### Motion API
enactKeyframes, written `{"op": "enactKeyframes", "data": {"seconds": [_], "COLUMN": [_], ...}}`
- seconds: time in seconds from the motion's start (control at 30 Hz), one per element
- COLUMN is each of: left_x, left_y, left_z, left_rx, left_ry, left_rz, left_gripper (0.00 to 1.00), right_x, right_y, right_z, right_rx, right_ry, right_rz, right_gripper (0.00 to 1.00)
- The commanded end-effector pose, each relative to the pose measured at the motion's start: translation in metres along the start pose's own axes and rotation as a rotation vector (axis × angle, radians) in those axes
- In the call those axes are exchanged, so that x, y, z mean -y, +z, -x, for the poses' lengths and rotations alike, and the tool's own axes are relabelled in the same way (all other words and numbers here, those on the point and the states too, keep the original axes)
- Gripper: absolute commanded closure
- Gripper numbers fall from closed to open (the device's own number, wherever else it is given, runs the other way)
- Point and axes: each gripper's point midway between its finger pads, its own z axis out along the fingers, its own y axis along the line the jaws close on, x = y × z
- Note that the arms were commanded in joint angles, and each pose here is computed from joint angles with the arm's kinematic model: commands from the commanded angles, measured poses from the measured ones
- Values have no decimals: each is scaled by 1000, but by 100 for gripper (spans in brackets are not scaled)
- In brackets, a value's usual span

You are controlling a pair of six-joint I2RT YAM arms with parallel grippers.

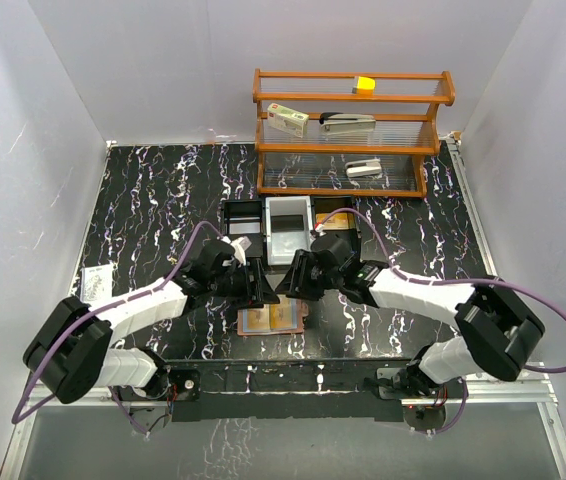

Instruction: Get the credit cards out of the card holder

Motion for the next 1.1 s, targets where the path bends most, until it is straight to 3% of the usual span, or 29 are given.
{"op": "enactKeyframes", "data": {"seconds": [0.0, 0.47, 1.07], "left_x": [-7, -12, -23], "left_y": [-1, 22, 26], "left_z": [-1, -5, -15], "left_rx": [16, -58, -68], "left_ry": [-3, -24, -64], "left_rz": [33, 27, 28], "left_gripper": [43, 46, 74], "right_x": [-13, 54, 64], "right_y": [4, 18, 20], "right_z": [-7, -37, -40], "right_rx": [-52, -113, -120], "right_ry": [-23, 18, 27], "right_rz": [70, -114, -148], "right_gripper": [64, 64, 66]}}
